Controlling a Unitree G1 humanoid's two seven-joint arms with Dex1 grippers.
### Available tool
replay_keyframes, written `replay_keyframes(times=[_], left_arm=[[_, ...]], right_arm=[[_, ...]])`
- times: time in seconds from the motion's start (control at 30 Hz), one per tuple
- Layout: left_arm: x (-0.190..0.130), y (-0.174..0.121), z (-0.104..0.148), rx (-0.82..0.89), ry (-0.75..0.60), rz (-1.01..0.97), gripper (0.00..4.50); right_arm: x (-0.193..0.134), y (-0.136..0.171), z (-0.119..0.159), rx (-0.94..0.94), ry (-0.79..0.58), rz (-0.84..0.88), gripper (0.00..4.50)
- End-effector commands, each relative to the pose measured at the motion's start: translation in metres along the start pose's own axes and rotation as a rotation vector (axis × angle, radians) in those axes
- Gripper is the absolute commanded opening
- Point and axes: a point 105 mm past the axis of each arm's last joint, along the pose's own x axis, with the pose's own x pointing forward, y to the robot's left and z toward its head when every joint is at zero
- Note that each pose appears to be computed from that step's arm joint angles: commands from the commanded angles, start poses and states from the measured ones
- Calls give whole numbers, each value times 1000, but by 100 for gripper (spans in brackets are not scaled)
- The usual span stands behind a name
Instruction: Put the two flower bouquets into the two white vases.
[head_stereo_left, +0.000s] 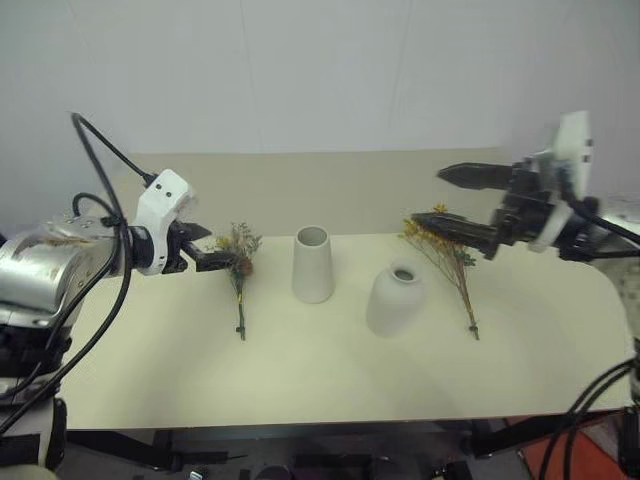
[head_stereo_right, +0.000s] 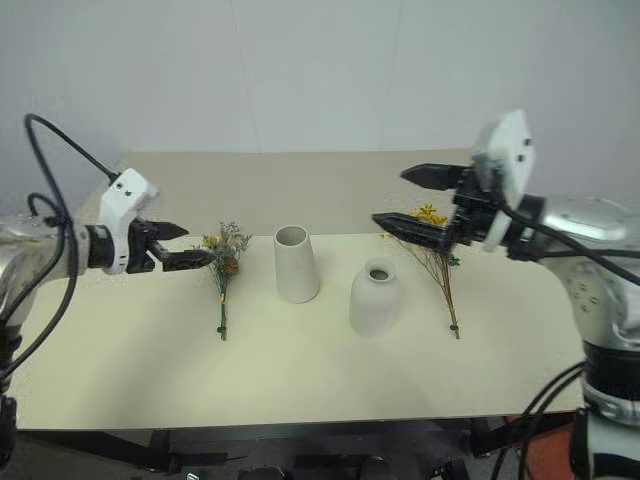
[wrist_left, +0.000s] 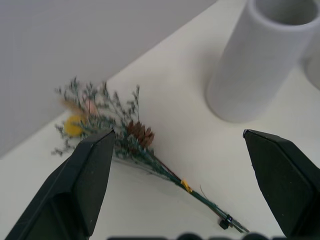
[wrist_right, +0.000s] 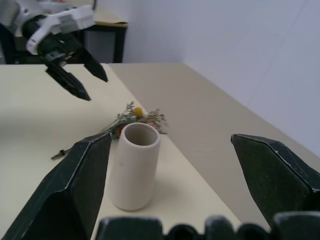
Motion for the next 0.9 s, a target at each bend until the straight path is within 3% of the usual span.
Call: replay_keyframes(times=[0.03,0.1,0.2,0.5,0.9], left_arm=[[9,6,-8,101,109,103,446],[18,7,-11,51,142,117,446],[29,7,-24,-157,319,88,446],[46,13,-43,-390,562,171,446],[76,-3,-38,-516,611,224,446]], right_arm=[[13,-3,8,-46,-13,28,450],[22,-5,12,-45,-27,41,450],[32,-5,14,-38,-50,68,450],[36,-3,16,-37,-87,91,450],[31,0,18,-21,-132,81,450]])
